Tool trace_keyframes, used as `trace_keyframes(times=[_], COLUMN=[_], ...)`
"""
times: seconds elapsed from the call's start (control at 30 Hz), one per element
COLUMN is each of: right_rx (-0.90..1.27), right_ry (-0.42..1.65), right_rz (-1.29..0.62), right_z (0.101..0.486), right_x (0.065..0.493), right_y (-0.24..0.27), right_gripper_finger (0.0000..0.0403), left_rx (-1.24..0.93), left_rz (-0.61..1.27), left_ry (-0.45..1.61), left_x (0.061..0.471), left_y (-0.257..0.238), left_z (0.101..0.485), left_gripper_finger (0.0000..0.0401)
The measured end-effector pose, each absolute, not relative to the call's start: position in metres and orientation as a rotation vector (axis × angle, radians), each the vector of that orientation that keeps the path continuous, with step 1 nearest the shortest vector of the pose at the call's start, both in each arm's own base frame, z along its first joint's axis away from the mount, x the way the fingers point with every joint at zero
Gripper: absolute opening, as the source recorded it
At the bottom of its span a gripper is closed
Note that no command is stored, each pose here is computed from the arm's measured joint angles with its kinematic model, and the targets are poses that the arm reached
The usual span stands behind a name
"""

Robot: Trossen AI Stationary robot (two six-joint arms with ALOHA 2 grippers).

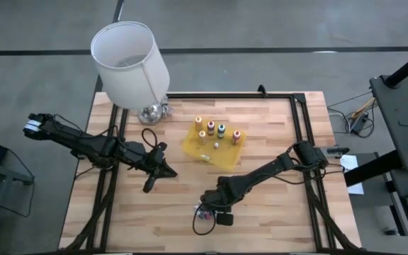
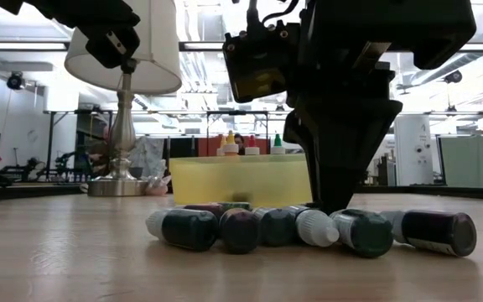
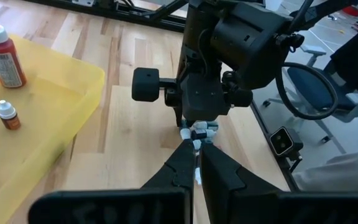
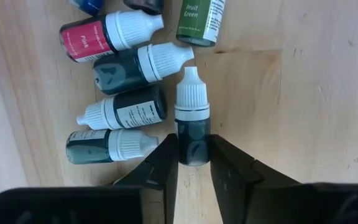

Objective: Pick & Place food coloring
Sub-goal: Put the small green food coloring bottle into the yellow bin

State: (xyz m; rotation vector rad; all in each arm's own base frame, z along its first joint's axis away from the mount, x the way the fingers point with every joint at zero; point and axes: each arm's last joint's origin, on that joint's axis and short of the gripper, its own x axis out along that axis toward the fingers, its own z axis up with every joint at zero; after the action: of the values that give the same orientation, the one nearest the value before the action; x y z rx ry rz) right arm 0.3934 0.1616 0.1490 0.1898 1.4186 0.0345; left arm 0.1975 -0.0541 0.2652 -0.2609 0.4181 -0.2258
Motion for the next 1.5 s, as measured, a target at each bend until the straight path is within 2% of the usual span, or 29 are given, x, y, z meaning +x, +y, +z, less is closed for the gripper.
trace_keyframes(times=[0.33,0.67,0.93,1.1,1.3,1.5], right_rx=[0.193,0.131,0.138,0.16,0.193,0.211], right_ry=[1.426,1.348,1.179,1.077,0.965,0.941], right_rz=[0.036,0.0,-0.06,-0.088,-0.093,-0.102], right_z=[0.158,0.216,0.277,0.313,0.35,0.357], right_x=[0.395,0.409,0.424,0.428,0.429,0.428], right_y=[0.162,0.162,0.149,0.138,0.127,0.121], right_gripper_finger=[0.0066,0.0066,0.0066,0.0066,0.0065,0.0065], left_rx=[-0.303,-0.384,-0.324,-0.305,-0.27,-0.225], left_rz=[-0.222,-0.238,-0.26,-0.256,-0.254,-0.259], left_ry=[0.406,0.334,0.26,0.299,0.332,0.341], left_x=[0.198,0.201,0.202,0.204,0.208,0.214], left_y=[-0.054,-0.055,-0.056,-0.056,-0.057,-0.059], left_z=[0.267,0.284,0.312,0.317,0.316,0.321], left_gripper_finger=[0.0,0.0004,0.0064,0.0098,0.0108,0.0108])
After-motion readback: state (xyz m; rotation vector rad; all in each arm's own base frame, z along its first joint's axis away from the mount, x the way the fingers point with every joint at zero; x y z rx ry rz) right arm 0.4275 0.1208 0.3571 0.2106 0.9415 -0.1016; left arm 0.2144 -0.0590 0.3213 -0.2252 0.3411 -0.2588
